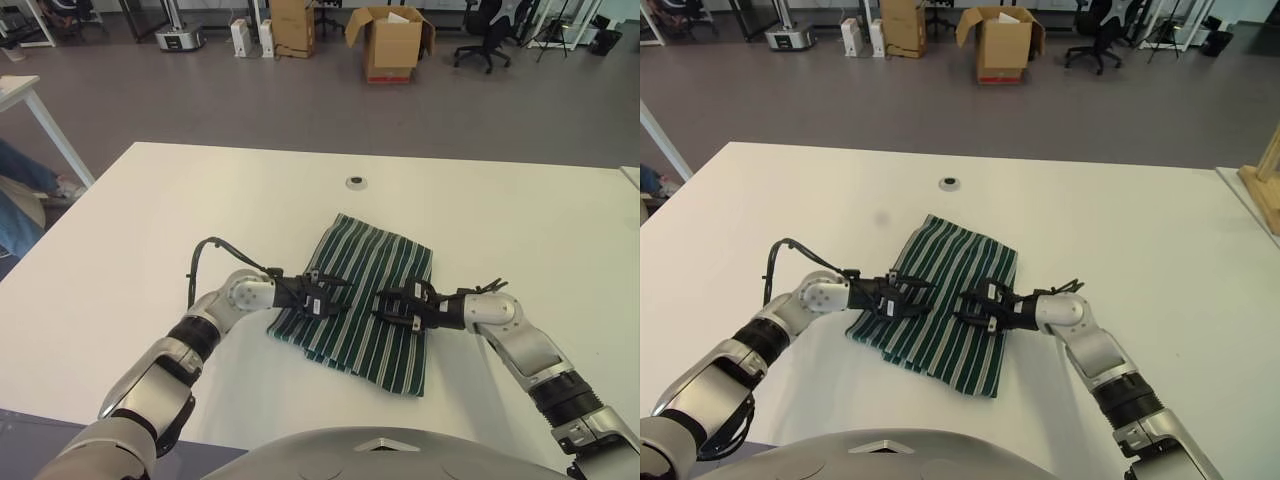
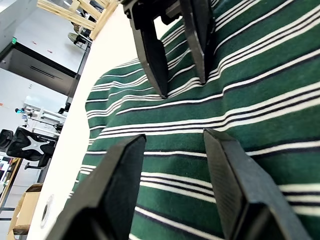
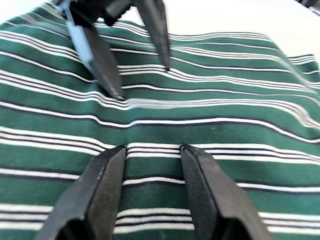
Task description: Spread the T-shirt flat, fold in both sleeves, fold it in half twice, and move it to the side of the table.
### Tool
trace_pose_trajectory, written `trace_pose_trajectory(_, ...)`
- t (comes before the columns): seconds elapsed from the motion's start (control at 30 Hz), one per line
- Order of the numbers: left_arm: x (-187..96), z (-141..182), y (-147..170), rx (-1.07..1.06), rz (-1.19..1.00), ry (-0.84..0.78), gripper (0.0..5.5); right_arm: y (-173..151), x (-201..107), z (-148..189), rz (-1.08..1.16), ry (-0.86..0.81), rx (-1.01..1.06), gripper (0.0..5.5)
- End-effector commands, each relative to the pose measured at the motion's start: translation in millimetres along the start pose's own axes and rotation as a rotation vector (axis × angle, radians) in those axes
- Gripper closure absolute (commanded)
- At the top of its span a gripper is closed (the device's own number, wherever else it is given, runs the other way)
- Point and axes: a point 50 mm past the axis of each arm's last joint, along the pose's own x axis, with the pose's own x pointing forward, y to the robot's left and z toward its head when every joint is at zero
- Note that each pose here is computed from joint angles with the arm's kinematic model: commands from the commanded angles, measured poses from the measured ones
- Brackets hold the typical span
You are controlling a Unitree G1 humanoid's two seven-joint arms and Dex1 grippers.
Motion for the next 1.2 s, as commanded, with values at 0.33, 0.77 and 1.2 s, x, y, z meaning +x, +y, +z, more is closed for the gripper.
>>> trace_pose_trajectory(0.33,-16.8,19.7,-12.1,-0.198,0.036,0.138,3.36,0.7,-6.4,1.0,-0.040,0.031,-0.159,3.51)
trace_pose_trajectory(0.77,-124.6,10.1,-20.9,-0.010,0.129,0.194,2.75,22.1,-101.7,-10.1,-0.128,0.196,-0.453,2.94)
trace_pose_trajectory(1.2,-73.6,7.5,-79.9,0.413,-0.279,-0.025,2.36,45.8,-65.2,-23.1,0.134,0.002,-0.915,2.74)
